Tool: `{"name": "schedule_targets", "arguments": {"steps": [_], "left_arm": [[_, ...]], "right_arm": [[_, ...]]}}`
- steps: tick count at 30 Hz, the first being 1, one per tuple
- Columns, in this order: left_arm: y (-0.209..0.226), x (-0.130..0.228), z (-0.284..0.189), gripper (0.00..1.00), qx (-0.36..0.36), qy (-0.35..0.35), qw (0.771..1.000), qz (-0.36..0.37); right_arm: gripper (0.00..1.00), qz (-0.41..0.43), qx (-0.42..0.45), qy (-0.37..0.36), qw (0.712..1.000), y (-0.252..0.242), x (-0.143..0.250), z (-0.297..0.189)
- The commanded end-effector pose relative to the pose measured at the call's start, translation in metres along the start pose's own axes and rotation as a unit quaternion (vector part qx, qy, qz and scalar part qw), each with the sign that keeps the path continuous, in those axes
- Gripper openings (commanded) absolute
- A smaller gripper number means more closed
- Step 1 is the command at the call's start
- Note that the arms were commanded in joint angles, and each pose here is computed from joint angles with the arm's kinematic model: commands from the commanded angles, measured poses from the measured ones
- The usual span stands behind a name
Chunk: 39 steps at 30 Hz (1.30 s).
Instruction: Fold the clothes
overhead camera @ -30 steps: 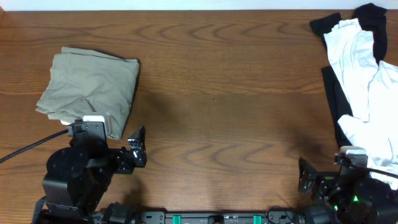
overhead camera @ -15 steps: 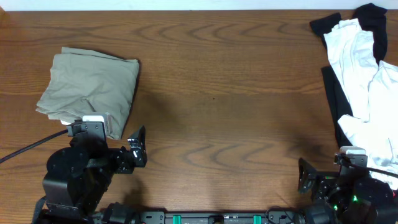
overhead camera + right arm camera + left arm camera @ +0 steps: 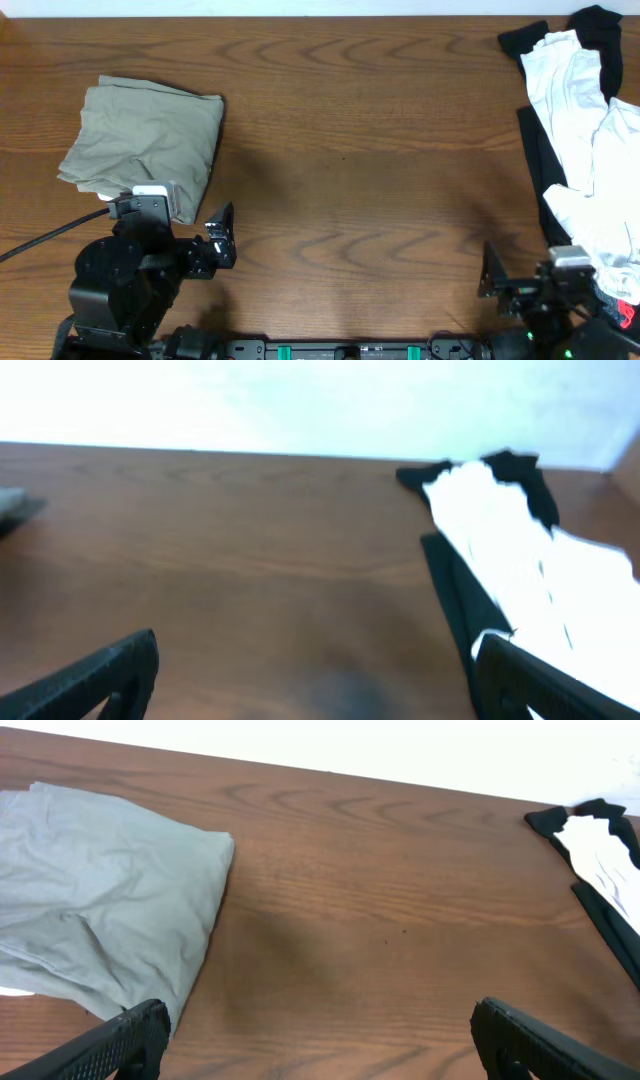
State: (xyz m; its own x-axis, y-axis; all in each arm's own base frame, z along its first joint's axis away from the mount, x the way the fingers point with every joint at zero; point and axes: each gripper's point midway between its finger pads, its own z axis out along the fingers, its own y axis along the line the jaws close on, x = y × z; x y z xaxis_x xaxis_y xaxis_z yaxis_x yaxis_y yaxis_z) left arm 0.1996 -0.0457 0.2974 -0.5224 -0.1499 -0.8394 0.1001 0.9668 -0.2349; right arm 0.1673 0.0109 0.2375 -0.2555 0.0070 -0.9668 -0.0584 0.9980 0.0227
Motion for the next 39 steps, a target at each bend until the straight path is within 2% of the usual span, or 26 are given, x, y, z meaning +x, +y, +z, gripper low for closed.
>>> {"name": "schedule_targets", "arguments": {"steps": [1,11,15,39], "left_arm": [[0.000,0.001,0.001,0.98,0.001,0.001,1.000,0.000],[0.000,0.001,0.001,0.98,0.001,0.001,1.000,0.000],[0.000,0.001,0.001,0.98,0.001,0.001,1.000,0.000],[0.000,0.001,0.001,0.98,0.001,0.001,1.000,0.000]], "right_arm": [[0.99,-0.034,0.011,-0.003,0.999,-0.003,0.016,0.027],[0.99,-0.035,-0.015,-0.123,0.992,0.008,0.041,0.092],[0.99,-0.035,-0.017,-0.091,0.995,0.009,0.058,0.096],[0.99,-0.035,-0.017,-0.093,0.995,0.009,0.058,0.096]]}}
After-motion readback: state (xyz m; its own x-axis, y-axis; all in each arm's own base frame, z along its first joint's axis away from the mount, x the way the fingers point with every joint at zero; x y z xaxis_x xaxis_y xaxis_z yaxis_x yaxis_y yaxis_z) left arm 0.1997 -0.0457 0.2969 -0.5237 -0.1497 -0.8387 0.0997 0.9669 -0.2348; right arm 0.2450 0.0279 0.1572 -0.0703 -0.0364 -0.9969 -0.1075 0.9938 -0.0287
